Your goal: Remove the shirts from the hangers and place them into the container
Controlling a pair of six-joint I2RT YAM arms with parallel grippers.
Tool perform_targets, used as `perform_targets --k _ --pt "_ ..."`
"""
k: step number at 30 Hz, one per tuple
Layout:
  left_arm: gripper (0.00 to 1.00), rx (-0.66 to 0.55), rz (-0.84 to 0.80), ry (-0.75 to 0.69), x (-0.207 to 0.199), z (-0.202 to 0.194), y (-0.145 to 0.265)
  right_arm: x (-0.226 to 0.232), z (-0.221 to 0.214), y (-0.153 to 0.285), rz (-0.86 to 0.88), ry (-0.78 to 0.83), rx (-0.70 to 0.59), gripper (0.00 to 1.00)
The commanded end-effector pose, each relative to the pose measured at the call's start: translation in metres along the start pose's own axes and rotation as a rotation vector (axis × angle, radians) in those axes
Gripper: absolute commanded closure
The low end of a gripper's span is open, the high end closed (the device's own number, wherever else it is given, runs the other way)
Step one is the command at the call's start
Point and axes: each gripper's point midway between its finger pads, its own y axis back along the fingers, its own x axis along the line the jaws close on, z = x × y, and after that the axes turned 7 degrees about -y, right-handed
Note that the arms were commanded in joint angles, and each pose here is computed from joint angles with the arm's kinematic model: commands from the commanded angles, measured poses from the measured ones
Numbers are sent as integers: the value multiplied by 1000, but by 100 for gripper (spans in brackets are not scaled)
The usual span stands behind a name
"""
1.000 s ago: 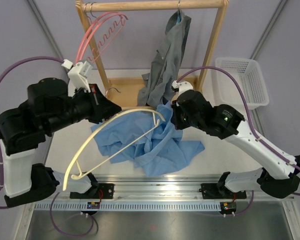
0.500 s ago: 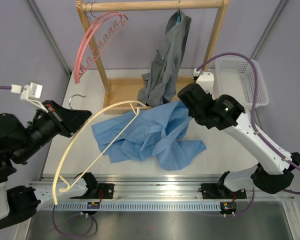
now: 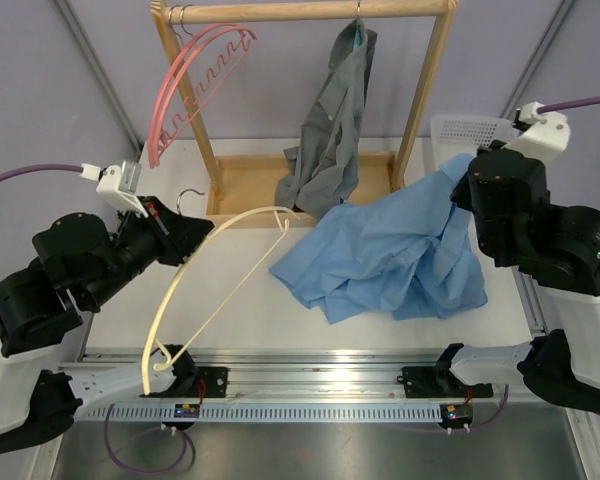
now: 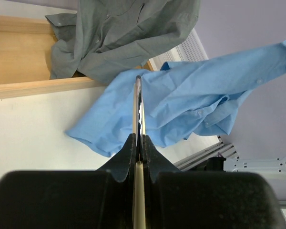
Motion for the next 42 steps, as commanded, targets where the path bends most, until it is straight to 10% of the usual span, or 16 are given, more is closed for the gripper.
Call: perform_targets --k 1,9,18,42 --pt "100 -92 -25 22 -11 20 -14 0 -106 -7 3 337 357 100" --pt "100 -81 24 -10 -12 13 -49 9 -264 21 200 349 851 100" --pt "100 0 187 -30 4 -24 -109 48 -194 36 392 231 719 43" --pt "100 -100 707 23 28 -41 -184 167 -197 92 788 295 753 38"
